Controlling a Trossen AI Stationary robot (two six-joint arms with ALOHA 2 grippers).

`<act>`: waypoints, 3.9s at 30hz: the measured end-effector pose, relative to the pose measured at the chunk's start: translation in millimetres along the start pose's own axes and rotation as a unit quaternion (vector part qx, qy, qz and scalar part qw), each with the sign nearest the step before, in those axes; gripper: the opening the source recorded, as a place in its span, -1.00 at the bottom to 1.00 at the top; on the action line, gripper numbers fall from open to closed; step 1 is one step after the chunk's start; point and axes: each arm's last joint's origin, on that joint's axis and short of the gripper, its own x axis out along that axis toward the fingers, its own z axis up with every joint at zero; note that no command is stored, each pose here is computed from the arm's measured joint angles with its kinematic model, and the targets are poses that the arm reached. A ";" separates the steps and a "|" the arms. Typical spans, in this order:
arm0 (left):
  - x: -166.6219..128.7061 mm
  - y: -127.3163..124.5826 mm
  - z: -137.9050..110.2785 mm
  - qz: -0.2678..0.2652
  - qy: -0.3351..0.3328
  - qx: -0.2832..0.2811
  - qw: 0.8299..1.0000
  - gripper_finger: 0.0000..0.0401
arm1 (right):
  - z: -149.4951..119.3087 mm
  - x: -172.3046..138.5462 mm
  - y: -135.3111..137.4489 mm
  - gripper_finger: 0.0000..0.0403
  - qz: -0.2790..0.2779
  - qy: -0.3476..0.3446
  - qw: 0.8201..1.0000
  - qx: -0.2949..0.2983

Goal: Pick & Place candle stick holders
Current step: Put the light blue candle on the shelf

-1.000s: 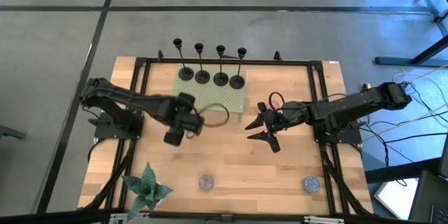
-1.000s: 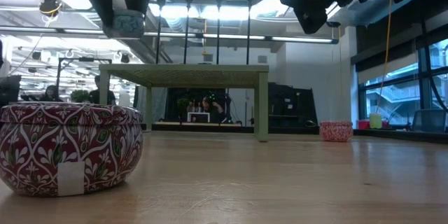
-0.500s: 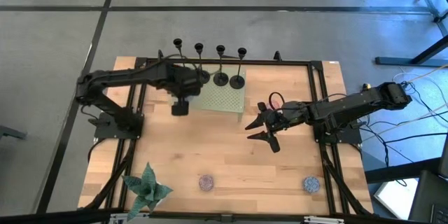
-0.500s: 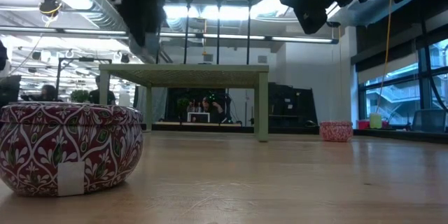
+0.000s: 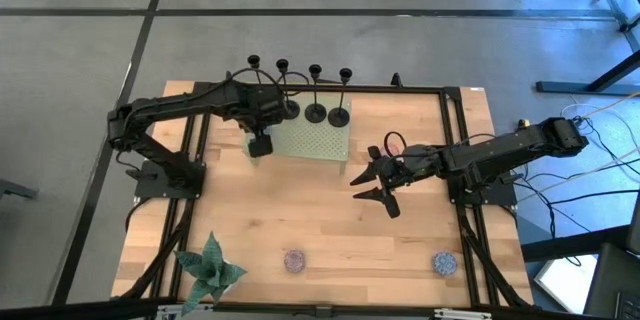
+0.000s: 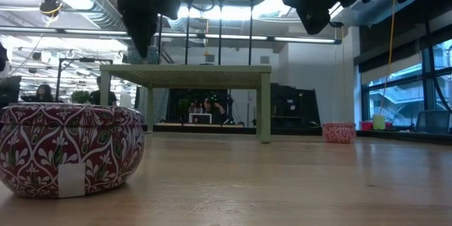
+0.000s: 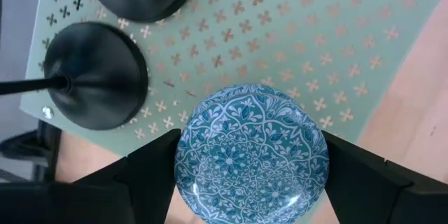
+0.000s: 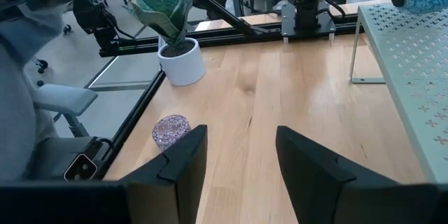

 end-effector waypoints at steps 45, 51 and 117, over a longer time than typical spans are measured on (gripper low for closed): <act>-4.7 -29.5 -0.8 -0.009 -0.008 0.095 0.995 0.55 | -0.1 0.0 0.0 -0.13 0.001 0.000 1.000 0.002; -4.7 -29.4 -0.8 -0.007 -0.008 0.107 0.994 0.66 | 0.0 0.0 0.0 -0.13 0.001 0.000 1.000 0.002; -19.6 -81.7 -11.1 0.010 -0.067 0.181 0.981 -0.98 | 0.0 0.0 0.0 -0.13 0.000 0.000 1.000 0.002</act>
